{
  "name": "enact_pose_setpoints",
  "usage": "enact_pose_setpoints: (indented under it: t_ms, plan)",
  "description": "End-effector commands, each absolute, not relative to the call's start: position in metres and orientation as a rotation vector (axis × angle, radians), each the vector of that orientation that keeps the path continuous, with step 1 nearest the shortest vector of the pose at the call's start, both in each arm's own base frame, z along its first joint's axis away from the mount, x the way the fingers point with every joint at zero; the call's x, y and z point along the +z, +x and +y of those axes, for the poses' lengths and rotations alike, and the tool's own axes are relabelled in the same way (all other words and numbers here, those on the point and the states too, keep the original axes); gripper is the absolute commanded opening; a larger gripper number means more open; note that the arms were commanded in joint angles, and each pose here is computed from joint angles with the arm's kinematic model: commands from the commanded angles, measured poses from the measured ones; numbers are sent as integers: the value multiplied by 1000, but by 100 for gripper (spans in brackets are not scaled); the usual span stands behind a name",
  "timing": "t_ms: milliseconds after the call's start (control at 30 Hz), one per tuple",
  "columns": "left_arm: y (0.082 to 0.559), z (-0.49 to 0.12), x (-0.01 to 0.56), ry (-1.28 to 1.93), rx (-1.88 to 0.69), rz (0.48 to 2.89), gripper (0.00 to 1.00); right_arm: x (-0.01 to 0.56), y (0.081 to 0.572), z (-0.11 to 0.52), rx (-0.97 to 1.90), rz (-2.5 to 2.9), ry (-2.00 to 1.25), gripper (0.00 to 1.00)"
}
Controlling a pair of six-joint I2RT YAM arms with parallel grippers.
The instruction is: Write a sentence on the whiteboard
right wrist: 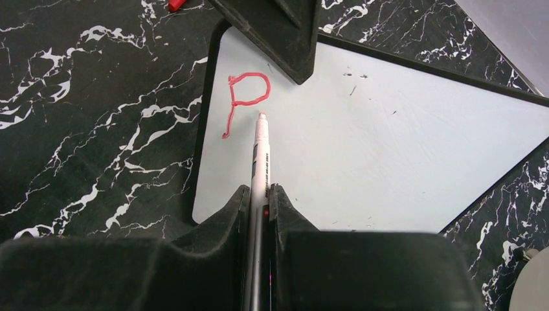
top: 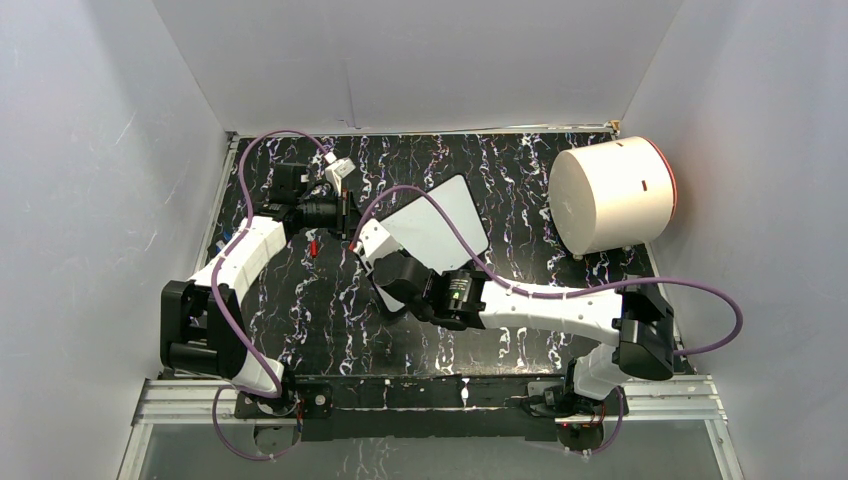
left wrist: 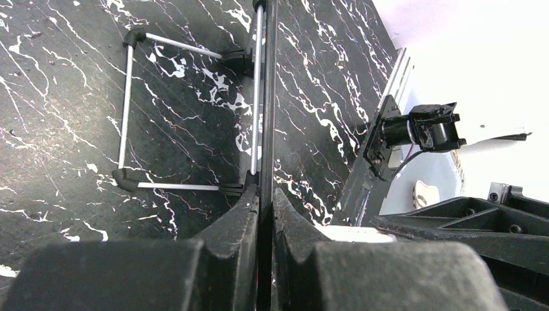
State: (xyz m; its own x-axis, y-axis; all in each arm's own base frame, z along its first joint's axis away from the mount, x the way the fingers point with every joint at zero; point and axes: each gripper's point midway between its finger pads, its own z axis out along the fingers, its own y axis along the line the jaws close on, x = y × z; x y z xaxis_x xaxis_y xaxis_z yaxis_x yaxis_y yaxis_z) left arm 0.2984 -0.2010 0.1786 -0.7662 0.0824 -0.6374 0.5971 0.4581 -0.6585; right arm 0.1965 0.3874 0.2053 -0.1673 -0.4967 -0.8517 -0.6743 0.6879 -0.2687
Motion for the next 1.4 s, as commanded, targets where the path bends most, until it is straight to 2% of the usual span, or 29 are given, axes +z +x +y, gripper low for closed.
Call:
enact_pose_setpoints:
  t_ms: [0,1367]
  plan:
    - [290,-202,160,542,-1282,2283,0,228,200,386,258,1792,-821,0]
    - [289,-202,159,547,-1286,2286,0,218,211,396,242,1798,-793,0]
